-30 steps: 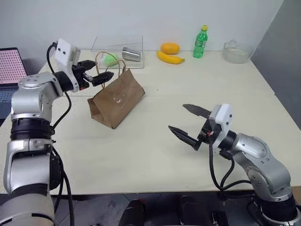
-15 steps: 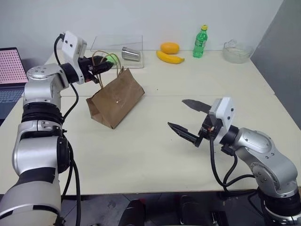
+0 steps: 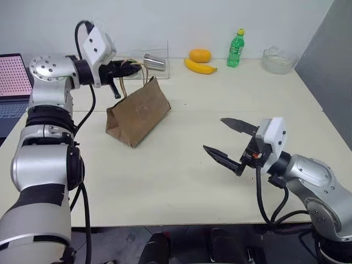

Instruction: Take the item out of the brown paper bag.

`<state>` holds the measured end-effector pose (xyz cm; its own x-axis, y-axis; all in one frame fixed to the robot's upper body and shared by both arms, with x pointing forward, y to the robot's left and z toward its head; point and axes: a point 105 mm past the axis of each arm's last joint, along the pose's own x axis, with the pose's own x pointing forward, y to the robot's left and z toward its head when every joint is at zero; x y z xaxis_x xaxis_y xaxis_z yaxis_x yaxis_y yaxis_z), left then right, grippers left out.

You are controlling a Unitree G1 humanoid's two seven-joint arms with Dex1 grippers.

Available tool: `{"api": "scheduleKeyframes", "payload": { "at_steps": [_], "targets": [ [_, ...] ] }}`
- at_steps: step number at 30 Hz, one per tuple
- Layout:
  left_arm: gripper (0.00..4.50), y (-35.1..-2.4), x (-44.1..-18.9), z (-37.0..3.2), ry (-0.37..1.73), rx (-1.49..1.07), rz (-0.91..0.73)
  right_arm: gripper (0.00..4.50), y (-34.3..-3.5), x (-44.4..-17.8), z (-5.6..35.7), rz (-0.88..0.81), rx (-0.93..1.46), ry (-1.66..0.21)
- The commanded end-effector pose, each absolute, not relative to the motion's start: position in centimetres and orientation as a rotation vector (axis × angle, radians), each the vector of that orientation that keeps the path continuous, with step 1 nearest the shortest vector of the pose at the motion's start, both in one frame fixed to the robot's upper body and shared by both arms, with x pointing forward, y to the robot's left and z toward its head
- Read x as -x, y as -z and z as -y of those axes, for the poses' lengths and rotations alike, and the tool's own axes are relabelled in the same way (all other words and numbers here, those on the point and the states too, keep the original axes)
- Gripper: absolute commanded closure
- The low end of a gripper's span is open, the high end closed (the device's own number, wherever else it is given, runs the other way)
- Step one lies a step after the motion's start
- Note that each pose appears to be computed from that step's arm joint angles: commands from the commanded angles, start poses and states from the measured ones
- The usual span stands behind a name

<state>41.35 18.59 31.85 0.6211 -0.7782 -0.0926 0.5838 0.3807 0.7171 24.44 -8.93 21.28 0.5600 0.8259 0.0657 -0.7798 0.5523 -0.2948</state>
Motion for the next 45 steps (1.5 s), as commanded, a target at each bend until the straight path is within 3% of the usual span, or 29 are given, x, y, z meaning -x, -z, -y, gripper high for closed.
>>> {"api": "scheduleKeyframes", "payload": {
  "at_steps": [1, 8, 22, 31, 45],
  "targets": [
    [4.49, -36.0, -40.5, -16.6, 0.879, -0.875, 0.454, 0.00, -22.2, -22.8, 8.8, 0.259, 0.260, -0.983],
    [4.49, -35.0, -40.6, -11.5, 1.042, -0.840, 0.481, 0.00, -21.3, -22.0, 9.0, 0.224, 0.259, -0.951],
    [4.49, -33.1, -41.4, -5.9, 1.094, -0.771, 0.501, 0.00, -21.6, -22.2, 10.9, 0.248, 0.291, -0.698],
    [4.49, -32.6, -41.2, -4.7, 1.137, -0.786, 0.486, 0.00, -21.3, -22.3, 11.2, 0.247, 0.317, -0.600],
    [4.49, -31.9, -43.1, -5.4, 0.922, -0.996, 0.460, 0.00, -21.5, -22.8, 11.2, 0.256, 0.338, -0.562]
  ]
}}
